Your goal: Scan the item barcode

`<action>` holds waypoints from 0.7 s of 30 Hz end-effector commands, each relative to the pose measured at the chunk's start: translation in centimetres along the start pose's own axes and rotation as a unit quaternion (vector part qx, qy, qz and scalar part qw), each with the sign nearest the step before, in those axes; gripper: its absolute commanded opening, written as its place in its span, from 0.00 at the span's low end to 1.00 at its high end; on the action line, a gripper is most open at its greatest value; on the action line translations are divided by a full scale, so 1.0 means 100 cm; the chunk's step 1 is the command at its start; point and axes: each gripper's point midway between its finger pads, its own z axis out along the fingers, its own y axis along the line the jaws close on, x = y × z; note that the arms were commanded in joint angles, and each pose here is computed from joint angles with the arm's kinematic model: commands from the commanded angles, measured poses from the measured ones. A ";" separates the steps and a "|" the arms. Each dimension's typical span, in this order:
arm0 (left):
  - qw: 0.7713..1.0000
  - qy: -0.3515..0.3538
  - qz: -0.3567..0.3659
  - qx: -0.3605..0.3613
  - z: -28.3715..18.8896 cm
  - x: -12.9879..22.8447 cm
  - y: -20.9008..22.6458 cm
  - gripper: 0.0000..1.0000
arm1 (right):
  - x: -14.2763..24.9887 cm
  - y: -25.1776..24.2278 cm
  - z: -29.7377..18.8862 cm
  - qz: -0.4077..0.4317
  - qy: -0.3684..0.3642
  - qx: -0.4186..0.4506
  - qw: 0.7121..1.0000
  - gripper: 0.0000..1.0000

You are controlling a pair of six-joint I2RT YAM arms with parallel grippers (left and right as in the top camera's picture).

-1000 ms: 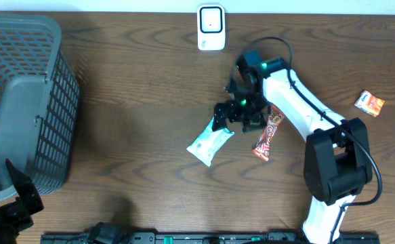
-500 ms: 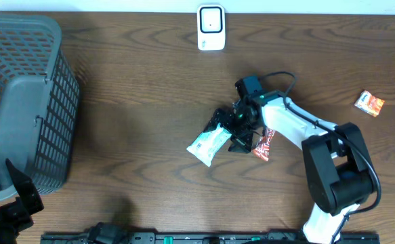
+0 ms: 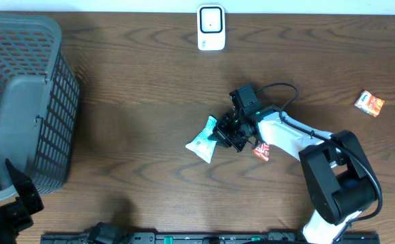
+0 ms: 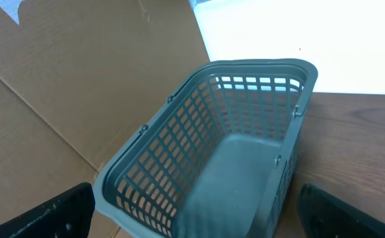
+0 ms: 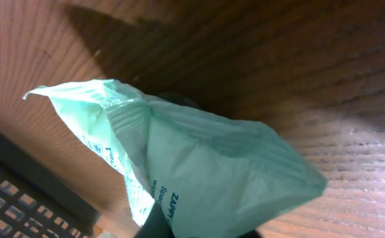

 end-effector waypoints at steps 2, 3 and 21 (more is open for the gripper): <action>1.000 0.001 -0.006 -0.005 0.000 0.000 0.002 0.98 | -0.030 -0.070 0.023 0.005 -0.084 0.121 0.989 0.01; 1.000 0.001 -0.006 -0.005 0.000 0.000 0.002 0.98 | -0.032 -0.063 0.020 -0.011 -0.088 0.113 0.990 0.01; 1.000 0.001 -0.006 -0.005 0.000 0.000 0.002 0.98 | 0.029 0.039 -0.161 -0.340 -0.212 -0.040 0.915 0.02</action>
